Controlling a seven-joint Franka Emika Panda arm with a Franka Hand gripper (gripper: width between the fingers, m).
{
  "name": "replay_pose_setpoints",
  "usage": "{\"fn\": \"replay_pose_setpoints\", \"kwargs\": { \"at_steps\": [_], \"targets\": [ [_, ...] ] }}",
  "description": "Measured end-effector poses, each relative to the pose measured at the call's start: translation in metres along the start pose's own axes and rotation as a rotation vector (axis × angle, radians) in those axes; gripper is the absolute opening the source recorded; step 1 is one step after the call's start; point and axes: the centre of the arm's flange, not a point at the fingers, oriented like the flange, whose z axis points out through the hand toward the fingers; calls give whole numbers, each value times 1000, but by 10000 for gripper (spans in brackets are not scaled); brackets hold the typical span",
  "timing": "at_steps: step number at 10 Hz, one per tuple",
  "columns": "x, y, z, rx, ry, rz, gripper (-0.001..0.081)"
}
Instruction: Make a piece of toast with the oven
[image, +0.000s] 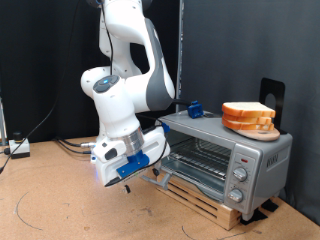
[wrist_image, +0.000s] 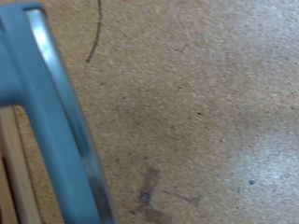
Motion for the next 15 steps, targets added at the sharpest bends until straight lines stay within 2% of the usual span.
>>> {"fn": "replay_pose_setpoints", "kwargs": {
  "at_steps": [4, 9, 12, 15],
  "targets": [
    [10, 22, 17, -71, -12, 11, 807],
    [20, 53, 54, -133, 1, 73, 807],
    [24, 66, 65, -120, 3, 55, 807],
    [39, 80, 51, -90, 35, 27, 807]
  ]
}}
